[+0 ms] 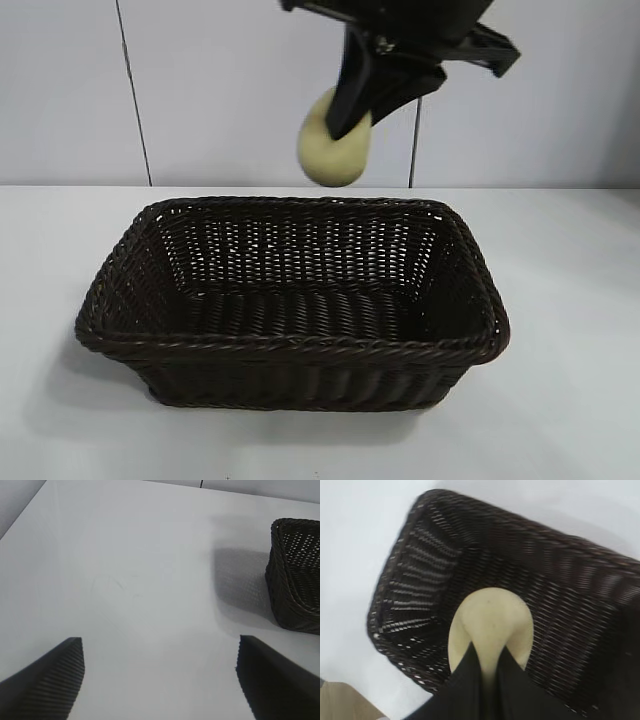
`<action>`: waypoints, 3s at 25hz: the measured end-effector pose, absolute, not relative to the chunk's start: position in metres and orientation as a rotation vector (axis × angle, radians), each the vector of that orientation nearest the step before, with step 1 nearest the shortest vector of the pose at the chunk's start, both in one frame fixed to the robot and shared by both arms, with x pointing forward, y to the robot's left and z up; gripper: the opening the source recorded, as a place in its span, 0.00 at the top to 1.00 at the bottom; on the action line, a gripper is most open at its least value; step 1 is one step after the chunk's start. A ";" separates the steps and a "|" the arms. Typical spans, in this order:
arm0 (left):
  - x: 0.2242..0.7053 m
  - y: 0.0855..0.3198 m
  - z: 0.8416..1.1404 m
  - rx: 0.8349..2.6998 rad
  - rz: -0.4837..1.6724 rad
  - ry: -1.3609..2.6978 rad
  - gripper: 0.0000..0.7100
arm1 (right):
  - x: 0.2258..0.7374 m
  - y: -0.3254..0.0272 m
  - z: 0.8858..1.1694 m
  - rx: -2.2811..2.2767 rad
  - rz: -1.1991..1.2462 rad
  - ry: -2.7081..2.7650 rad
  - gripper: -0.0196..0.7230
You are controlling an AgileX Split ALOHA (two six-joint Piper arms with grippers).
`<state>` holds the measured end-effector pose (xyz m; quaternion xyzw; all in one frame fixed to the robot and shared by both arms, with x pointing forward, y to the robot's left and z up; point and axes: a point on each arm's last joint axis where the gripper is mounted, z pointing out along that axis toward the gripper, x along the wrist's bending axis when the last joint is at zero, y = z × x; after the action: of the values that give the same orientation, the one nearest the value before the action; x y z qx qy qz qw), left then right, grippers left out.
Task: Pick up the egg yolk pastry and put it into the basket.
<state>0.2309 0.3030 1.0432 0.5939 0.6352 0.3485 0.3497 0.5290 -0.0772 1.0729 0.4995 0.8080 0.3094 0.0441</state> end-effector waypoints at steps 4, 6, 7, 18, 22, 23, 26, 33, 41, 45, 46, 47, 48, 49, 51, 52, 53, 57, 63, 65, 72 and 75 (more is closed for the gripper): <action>0.231 0.303 1.043 1.539 0.903 1.646 0.15 | 0.532 -0.062 1.058 1.500 0.959 2.481 0.94; 0.231 0.303 1.043 1.539 0.903 1.646 0.15 | 0.537 -0.058 1.045 1.509 0.926 2.494 0.94; 0.231 0.303 1.043 1.539 0.903 1.646 0.15 | 0.539 -0.056 1.039 1.513 0.904 2.502 0.94; 0.231 0.303 1.043 1.539 0.903 1.646 0.15 | 0.556 -0.044 0.959 1.627 0.642 2.591 0.93; 0.231 0.303 1.043 1.539 0.903 1.646 0.15 | 0.557 -0.044 0.959 1.626 0.658 2.581 0.80; 0.231 0.303 1.043 1.539 0.903 1.646 0.15 | 0.558 -0.044 0.959 1.626 0.660 2.580 0.74; 0.231 0.303 1.043 1.539 0.903 1.646 0.15 | 0.557 -0.044 0.959 1.629 0.658 2.580 0.52; 0.231 0.303 1.043 1.539 0.903 1.646 0.15 | 0.553 -0.047 0.966 1.633 0.627 2.603 0.26; 0.231 0.303 1.043 1.539 0.903 1.646 0.15 | 0.545 -0.056 1.024 1.596 0.676 2.591 0.25; 0.231 0.303 1.043 1.539 0.903 1.646 0.15 | 0.552 -0.057 1.053 1.549 0.687 2.563 0.25; 0.231 0.303 1.043 1.539 0.903 1.646 0.15 | 0.553 -0.057 1.058 1.542 0.695 2.555 0.25; 0.231 0.303 1.043 1.539 0.903 1.646 0.15 | 0.554 -0.057 1.061 1.535 0.690 2.548 0.25; 0.231 0.303 1.043 1.539 0.903 1.646 0.15 | 0.555 -0.058 1.062 1.527 0.679 2.541 0.25; 0.231 0.303 1.043 1.539 0.903 1.646 0.15 | 0.556 -0.060 1.063 1.532 0.663 2.537 0.25; 0.231 0.303 1.043 1.539 0.903 1.646 0.15 | 0.559 -0.068 1.062 1.560 0.620 2.514 0.25; 0.231 0.303 1.043 1.539 0.903 1.646 0.15 | 0.562 -0.073 1.062 1.579 0.597 2.501 0.25; 0.231 0.303 1.043 1.539 0.903 1.646 0.15 | 0.564 -0.079 1.062 1.591 0.575 2.489 0.25; 0.231 0.303 1.043 1.539 0.903 1.646 0.15 | 0.582 -0.111 1.061 1.668 0.504 2.408 0.25; 0.231 0.303 1.043 1.539 0.903 1.646 0.15 | 0.611 -0.183 1.061 1.824 0.399 2.212 0.25; 0.231 0.303 1.043 1.539 0.903 1.646 0.15 | 0.617 -0.209 1.060 1.890 0.369 2.150 0.25; 0.231 0.303 1.043 1.539 0.903 1.646 0.15 | 0.618 -0.278 1.057 2.066 0.192 2.060 0.25; 0.231 0.303 1.043 1.539 0.903 1.646 0.15 | 0.615 -0.291 1.057 2.079 0.139 2.081 0.25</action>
<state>0.2309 0.3030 1.0432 0.5939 0.6352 0.3485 0.3497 0.6149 -0.2912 1.0567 0.7027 0.7032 0.0468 0.0981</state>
